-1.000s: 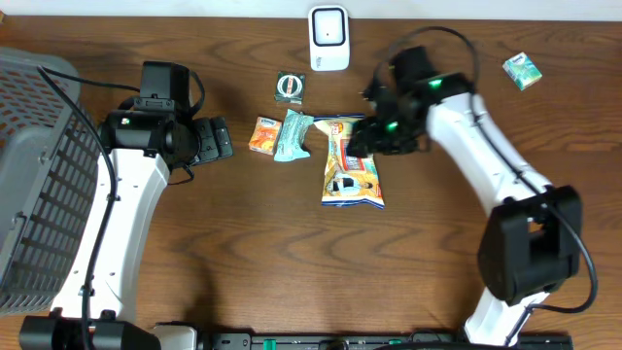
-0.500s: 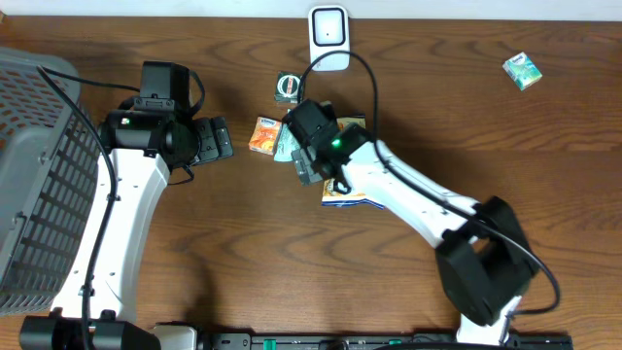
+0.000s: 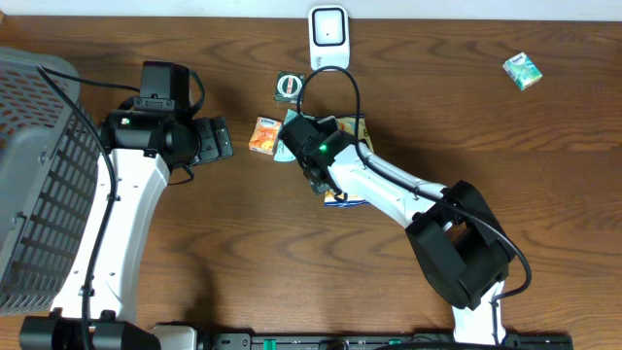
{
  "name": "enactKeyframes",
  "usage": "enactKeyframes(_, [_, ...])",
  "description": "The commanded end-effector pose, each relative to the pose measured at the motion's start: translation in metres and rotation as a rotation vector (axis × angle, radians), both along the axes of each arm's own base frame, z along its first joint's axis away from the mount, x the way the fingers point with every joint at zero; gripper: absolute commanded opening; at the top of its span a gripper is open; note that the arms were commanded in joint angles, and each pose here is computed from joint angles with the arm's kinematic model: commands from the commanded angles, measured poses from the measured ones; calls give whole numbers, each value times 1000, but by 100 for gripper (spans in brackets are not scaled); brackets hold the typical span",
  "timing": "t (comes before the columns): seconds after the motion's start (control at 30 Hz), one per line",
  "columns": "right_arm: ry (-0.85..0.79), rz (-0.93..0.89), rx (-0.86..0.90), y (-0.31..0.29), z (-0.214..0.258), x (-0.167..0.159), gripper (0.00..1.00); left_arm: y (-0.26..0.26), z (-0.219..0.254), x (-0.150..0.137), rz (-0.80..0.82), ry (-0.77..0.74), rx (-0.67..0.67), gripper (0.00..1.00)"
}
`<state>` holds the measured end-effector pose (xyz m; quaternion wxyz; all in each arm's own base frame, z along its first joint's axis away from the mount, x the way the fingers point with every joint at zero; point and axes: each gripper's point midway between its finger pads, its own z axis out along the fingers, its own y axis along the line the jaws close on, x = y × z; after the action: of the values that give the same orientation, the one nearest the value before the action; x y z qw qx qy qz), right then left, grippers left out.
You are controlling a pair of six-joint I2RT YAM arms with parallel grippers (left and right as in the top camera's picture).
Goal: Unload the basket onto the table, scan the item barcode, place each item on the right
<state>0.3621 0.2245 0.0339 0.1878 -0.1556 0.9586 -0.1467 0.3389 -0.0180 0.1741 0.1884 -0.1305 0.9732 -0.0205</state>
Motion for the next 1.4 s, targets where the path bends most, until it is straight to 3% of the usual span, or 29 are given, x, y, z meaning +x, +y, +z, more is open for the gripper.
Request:
enactKeyframes(0.0, [-1, 3, -19, -4, -2, 3, 92, 2, 0, 1, 0, 2, 14, 98])
enactKeyframes(0.13, [70, 49, -90, -9, -31, -3, 89, 2, 0, 1, 0, 2, 14, 98])
enactKeyframes(0.23, [107, 50, -121, -15, -42, -9, 65, 2, 0, 1, 0, 2, 14, 98])
enactKeyframes(0.27, [110, 50, -128, -16, -41, -10, 49, 2, 0, 1, 0, 3, 14, 98])
enactKeyframes(0.47, [91, 38, -94, -9, -11, 3, 7, 2, 0, 1, 0, 2, 14, 98])
enactKeyframes(0.53, [85, 24, -54, -7, 6, 11, 1, 2, 0, 1, 0, 2, 14, 98])
enactKeyframes(0.7, [183, 86, 217, 17, 47, 26, 1, 2, 0, 1, 0, 2, 14, 98])
enactKeyframes(0.83, [334, 159, 545, 31, 65, 24, 1, 2, 0, 1, 0, 2, 14, 98])
enactKeyframes(0.97, [480, 189, 930, 19, 81, 23, 1, 2, 0, 1, 0, 2, 14, 98])
enactKeyframes(1.1, [522, 139, 1159, -9, 76, 24, 1, 2, 0, 1, 0, 3, 14, 98])
enactKeyframes(1.17, [522, 83, 1171, -28, 61, 24, 8, 2, 0, 1, 0, 2, 14, 98])
enactKeyframes(1.27, [517, -7, 1187, -58, 43, 24, 30, 2, 0, 1, 0, 2, 14, 98])
enactKeyframes(1.37, [493, -61, 1194, -79, 40, 30, 40, 2, 0, 1, 0, 3, 14, 98])
